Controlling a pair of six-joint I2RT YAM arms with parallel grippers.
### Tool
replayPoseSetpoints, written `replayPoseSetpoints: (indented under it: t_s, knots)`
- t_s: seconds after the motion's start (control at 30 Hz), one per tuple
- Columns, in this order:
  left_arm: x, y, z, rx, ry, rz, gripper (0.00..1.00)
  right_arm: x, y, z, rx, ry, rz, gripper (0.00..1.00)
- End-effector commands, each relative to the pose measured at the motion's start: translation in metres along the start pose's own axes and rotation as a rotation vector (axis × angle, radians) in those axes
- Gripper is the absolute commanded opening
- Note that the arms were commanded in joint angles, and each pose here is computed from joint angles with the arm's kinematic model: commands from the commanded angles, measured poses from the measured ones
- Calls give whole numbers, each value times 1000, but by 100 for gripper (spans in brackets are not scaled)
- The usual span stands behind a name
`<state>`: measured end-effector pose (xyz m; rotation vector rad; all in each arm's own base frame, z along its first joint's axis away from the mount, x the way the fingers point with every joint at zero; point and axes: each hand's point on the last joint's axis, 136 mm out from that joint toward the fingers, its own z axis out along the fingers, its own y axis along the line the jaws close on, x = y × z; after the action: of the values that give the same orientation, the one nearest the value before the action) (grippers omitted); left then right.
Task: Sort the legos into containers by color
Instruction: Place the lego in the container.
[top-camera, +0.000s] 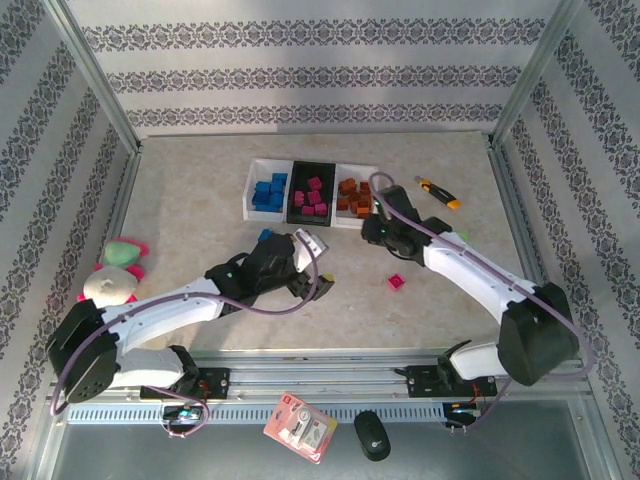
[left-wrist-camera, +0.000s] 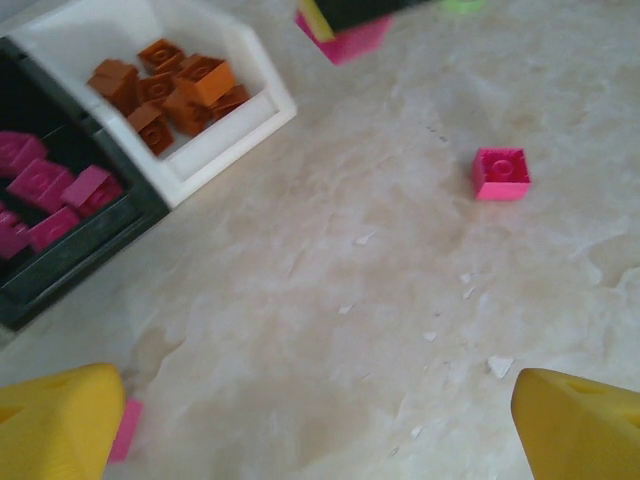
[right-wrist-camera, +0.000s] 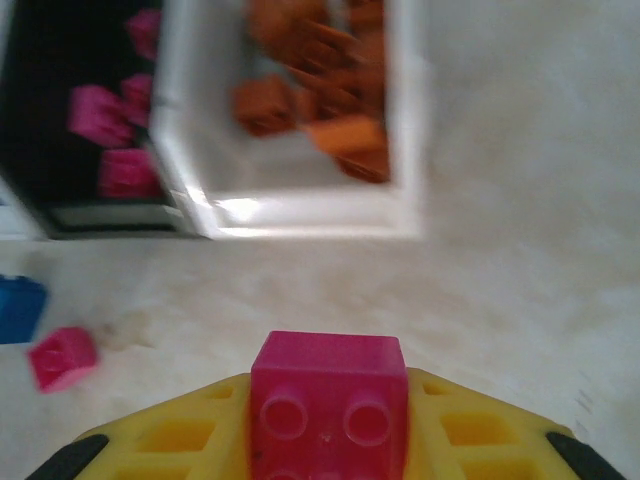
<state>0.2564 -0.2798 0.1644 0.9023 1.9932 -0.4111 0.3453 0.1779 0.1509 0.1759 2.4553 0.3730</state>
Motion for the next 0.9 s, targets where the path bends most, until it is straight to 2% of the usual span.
replayPoseSetpoints:
  t_s: [0.0, 0.2, 0.5, 0.57, 0.7, 0.87]
  knots:
    - [-4, 14, -14, -81, -60, -75, 99, -29, 37, 10, -27, -83, -119, 32]
    - [8, 22, -27, -124, -94, -119, 99, -56, 94, 53, -86, -101, -188, 32]
    - [13, 28, -39, -154, -122, -117, 99, -75, 123, 119, -72, -101, -232, 34]
    - [11, 30, -38, -164, -135, -128, 99, -81, 128, 118, -75, -108, -232, 40]
    - [0, 25, -36, -134, -185, -135, 99, -95, 129, 94, -86, -155, -223, 60]
    - [-15, 11, -29, -53, -234, -105, 99, -92, 102, 58, -62, -186, -179, 66]
